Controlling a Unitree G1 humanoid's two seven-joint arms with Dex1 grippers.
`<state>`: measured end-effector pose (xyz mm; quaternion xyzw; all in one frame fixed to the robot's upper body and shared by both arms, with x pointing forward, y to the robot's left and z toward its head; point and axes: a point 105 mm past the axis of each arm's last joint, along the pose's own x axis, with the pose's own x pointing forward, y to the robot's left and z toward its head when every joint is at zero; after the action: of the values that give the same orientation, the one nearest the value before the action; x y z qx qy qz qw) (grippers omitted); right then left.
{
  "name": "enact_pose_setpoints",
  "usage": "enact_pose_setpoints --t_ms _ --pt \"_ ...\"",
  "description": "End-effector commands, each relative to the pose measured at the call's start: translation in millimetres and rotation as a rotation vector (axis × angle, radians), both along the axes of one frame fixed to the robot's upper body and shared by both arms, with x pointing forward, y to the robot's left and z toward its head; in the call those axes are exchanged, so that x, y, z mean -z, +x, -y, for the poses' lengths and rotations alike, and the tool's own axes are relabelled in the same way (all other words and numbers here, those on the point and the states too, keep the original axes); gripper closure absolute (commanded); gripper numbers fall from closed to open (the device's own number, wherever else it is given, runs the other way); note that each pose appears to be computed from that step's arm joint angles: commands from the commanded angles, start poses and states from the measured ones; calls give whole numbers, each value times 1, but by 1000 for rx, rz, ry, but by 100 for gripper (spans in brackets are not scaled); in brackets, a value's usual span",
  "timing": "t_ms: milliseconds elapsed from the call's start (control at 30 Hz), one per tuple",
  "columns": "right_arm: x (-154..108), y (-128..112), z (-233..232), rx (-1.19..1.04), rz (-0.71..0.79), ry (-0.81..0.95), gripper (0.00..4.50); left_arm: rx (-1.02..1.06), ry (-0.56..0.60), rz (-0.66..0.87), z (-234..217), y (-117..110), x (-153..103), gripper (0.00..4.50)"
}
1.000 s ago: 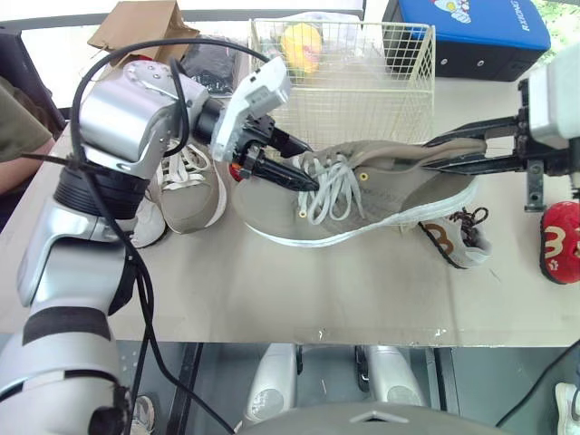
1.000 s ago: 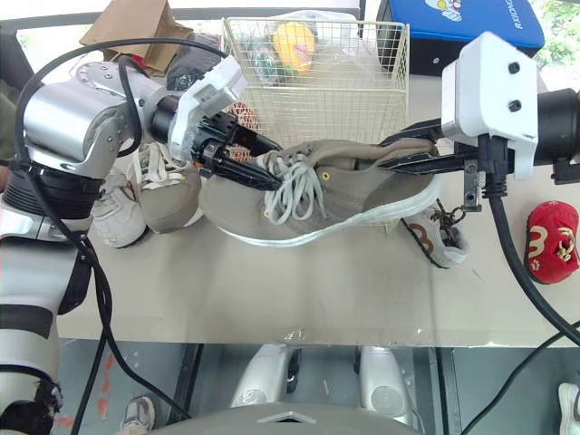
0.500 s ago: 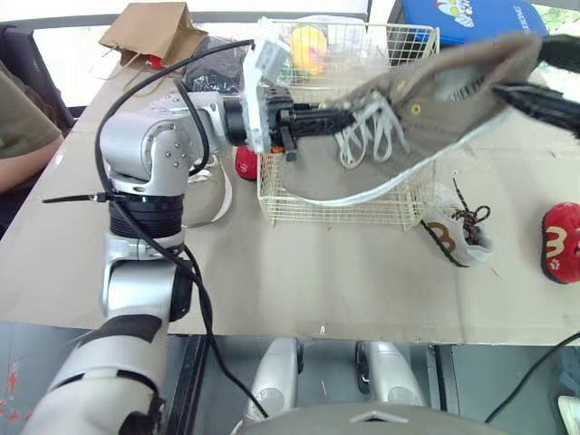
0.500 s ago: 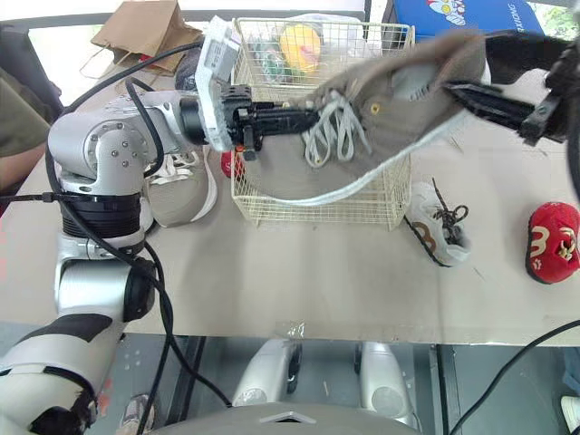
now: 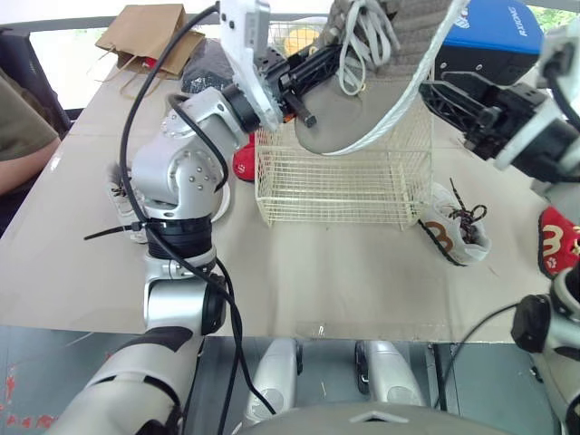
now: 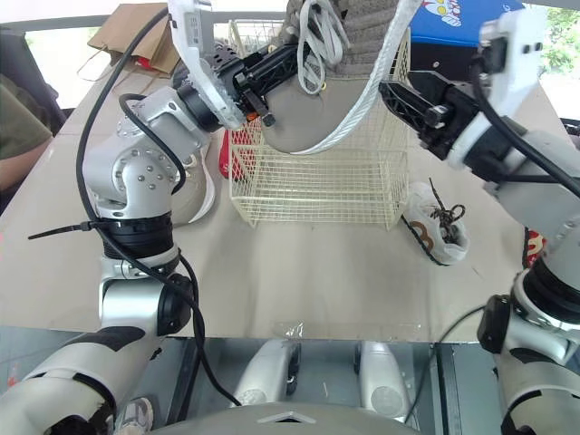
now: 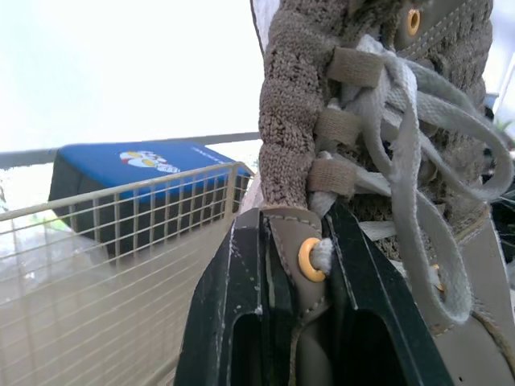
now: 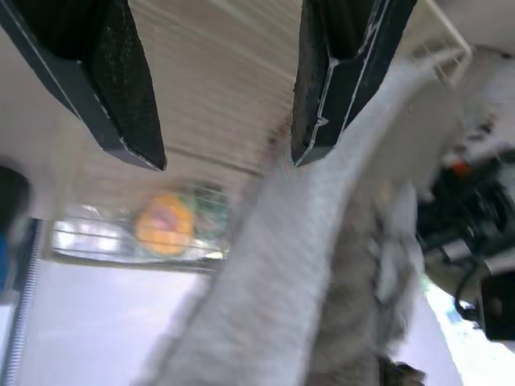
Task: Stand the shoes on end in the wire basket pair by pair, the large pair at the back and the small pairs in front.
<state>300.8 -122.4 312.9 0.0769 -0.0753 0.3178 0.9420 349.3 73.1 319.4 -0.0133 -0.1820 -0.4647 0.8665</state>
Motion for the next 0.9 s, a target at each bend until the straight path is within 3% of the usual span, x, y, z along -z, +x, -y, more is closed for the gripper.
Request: enact_pose_setpoints --t_ms 33,67,167,533,667,900 --pt "-15 3 -12 -8 46 55 170 92 -6 124 24 -28 -15 431" --pt "-15 4 -14 -15 42 55 148 96 -5 127 25 -29 -14 431" --pt "-20 4 -18 -48 41 111 4 90 12 128 24 -29 -10 431" --pt "-31 -31 -33 -308 48 196 0 38 -1 118 12 -19 -11 432" --pt "-33 -31 -35 -314 42 200 0 53 2 116 14 -21 -10 432" --pt "-29 -10 -39 -218 7 162 0 101 20 145 21 -31 -9 433"
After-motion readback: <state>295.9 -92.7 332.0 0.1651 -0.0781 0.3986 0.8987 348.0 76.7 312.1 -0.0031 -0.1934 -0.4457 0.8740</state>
